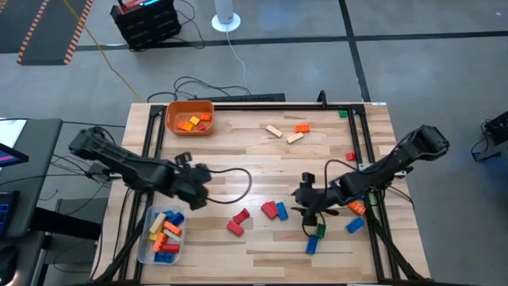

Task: Sort blocks by size
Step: Put the small green game piece into the orange bin

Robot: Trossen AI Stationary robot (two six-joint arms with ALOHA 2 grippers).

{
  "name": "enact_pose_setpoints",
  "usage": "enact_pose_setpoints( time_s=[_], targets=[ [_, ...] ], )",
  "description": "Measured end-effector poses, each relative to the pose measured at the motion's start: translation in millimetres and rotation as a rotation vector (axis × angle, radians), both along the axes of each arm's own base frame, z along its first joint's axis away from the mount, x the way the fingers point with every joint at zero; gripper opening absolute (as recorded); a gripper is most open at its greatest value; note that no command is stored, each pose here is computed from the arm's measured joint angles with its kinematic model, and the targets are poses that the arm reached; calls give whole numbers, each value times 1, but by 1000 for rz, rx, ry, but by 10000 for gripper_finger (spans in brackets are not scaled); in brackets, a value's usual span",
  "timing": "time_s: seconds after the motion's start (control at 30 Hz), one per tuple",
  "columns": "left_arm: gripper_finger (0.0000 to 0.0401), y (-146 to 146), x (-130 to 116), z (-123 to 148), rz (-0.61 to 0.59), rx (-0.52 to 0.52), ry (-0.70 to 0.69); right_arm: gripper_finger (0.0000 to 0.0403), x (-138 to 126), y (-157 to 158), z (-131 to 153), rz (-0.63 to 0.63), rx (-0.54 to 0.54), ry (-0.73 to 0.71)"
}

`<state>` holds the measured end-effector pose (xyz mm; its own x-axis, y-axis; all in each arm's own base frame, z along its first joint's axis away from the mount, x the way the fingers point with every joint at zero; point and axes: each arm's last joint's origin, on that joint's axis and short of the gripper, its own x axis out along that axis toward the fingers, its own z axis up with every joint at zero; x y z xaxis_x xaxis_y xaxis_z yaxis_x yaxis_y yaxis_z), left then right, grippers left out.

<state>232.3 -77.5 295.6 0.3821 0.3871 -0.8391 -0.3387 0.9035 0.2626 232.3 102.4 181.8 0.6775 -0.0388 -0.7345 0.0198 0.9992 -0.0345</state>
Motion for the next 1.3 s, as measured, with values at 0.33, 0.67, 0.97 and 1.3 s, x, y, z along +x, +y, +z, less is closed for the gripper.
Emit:
enact_pose_setpoints(
  time_s=[0.33,0.67,0.97,1.3],
  targets=[
    [125,11,58,-47,-173,120,137,260,-30,33,18,149,33,314],
    [150,28,66,-56,-150,127,183,260,-57,61,27,424,-91,393],
    [151,43,69,-55,-111,114,182,274,-35,82,22,635,-278,543],
    [151,48,66,-56,-73,70,210,292,-16,102,3,830,-471,710]
  ],
)
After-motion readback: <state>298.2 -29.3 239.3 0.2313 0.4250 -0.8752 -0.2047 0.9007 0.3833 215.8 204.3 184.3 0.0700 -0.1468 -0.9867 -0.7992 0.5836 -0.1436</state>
